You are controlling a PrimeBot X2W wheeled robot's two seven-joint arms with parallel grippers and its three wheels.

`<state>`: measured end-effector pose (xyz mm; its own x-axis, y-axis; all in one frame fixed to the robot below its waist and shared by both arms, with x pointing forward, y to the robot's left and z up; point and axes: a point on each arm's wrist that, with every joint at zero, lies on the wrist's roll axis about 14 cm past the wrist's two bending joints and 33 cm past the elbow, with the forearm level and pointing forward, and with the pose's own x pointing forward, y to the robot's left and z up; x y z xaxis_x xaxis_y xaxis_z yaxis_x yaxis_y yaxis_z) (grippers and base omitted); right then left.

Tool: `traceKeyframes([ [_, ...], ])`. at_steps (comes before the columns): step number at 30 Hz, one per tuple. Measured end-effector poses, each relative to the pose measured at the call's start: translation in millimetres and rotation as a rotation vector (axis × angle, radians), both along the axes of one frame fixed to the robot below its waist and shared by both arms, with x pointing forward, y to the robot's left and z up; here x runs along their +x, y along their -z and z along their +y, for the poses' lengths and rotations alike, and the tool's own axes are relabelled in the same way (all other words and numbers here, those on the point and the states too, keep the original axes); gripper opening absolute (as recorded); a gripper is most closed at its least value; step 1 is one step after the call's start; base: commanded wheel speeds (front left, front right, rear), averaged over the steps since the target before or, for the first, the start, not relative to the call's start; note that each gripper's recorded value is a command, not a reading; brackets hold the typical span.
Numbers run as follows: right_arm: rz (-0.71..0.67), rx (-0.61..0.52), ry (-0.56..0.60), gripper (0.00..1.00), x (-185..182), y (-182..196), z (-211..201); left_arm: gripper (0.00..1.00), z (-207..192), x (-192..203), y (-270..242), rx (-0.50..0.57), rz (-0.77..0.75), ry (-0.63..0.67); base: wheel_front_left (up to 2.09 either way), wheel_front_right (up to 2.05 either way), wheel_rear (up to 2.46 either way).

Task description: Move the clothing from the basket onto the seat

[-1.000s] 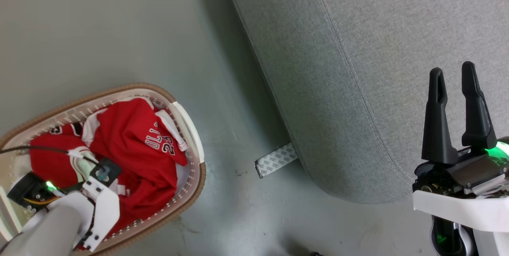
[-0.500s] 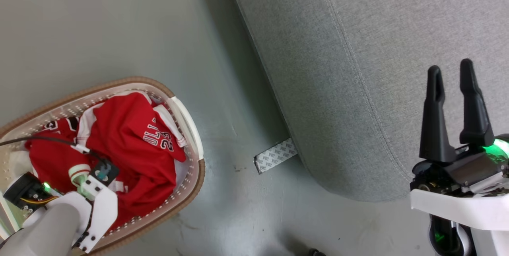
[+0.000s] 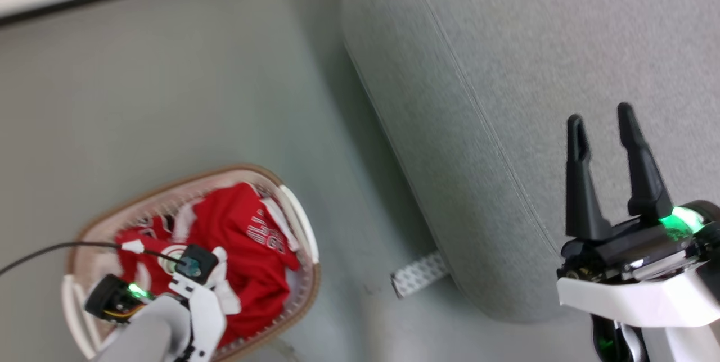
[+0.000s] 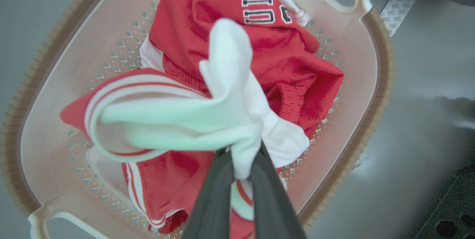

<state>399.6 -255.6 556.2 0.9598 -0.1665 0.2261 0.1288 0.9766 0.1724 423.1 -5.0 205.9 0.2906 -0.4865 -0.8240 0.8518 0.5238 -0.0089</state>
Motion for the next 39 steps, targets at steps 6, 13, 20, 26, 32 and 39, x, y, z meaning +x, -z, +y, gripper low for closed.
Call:
traceKeyframes([
  [6,-0.039,0.011,-0.038,1.00,-14.6,-12.5,14.7,0.00,-4.3,4.7,-55.0,-0.132,-0.102,-0.109,0.00,0.00,0.00],
  [13,-0.073,0.027,-0.095,1.00,-34.1,-21.5,36.0,0.00,-2.6,0.6,-120.1,-0.302,-0.235,-0.226,0.00,0.00,0.00],
  [20,-0.119,0.040,-0.175,1.00,-42.9,-33.2,62.5,0.00,12.7,4.5,-180.4,-0.403,-0.388,-0.299,0.00,0.00,0.00],
  [26,-0.134,0.051,-0.246,1.00,-45.9,-36.4,85.4,0.00,17.6,10.4,-237.6,-0.501,-0.536,-0.322,0.00,0.00,0.00],
  [32,-0.140,0.058,-0.303,1.00,-49.8,-37.7,104.1,0.00,19.0,16.7,-307.4,-0.610,-0.705,-0.319,0.00,0.00,0.00],
  [39,-0.135,0.063,-0.354,1.00,-52.8,-36.3,121.0,0.00,15.5,14.9,-398.3,-0.770,-0.867,-0.312,0.00,0.00,0.00],
])
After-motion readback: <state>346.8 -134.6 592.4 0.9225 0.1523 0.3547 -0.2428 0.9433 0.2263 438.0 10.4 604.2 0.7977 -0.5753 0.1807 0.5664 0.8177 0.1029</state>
